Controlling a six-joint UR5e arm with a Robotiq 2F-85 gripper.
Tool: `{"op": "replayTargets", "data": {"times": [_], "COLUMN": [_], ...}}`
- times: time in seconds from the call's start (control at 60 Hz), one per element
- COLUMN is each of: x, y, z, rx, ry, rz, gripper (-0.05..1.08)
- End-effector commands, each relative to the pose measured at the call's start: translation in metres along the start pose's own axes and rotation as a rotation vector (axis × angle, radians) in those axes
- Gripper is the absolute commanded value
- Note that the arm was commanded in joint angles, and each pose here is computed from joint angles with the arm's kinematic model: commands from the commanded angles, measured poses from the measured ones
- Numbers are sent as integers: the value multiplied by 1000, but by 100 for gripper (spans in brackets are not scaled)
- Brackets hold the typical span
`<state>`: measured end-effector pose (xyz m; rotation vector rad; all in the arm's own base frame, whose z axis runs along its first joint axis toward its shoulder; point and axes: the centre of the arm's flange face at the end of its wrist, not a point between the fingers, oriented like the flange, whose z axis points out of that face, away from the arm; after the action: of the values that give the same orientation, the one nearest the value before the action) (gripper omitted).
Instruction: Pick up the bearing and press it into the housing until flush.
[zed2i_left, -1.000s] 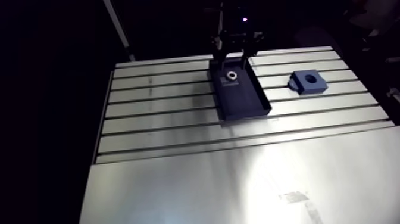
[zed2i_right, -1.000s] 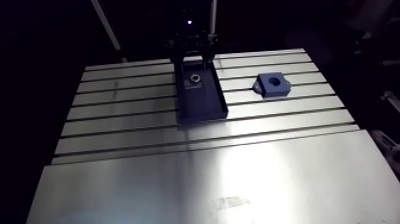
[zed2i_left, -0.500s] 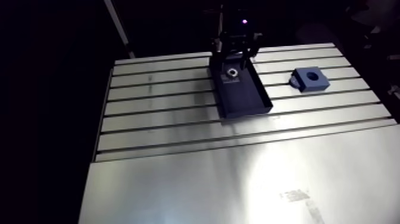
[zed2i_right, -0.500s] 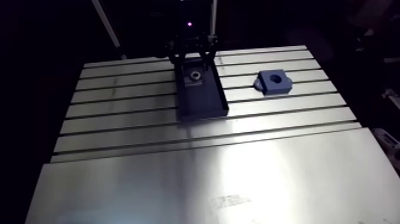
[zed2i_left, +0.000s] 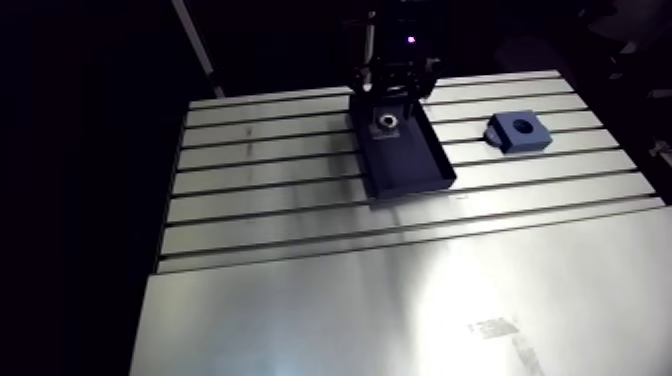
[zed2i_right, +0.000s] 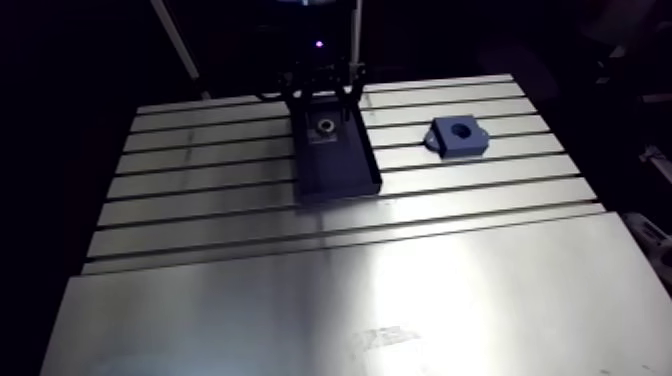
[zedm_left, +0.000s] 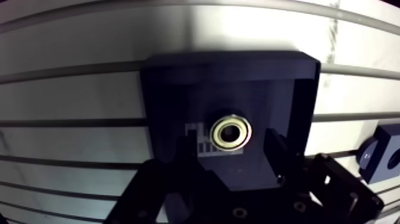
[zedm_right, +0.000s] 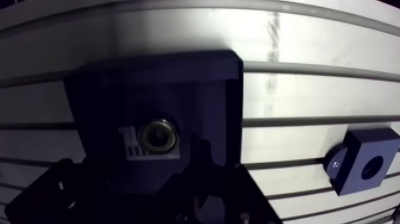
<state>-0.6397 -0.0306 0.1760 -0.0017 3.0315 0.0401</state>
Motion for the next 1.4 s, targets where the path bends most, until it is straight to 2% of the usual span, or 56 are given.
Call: {"op": "replayTargets", "data": {"times": [0.017, 0.45, 0.65, 1.4], "x": [0, 0, 2, 2], "y": [1, 2, 3, 3], "z": [0, 2, 9, 8], "rx": [1, 2, 3, 3], "ry": [0, -2, -13, -10], "rz": [-8, -7, -5, -5], "gripper": [34, 44, 45, 51]}}
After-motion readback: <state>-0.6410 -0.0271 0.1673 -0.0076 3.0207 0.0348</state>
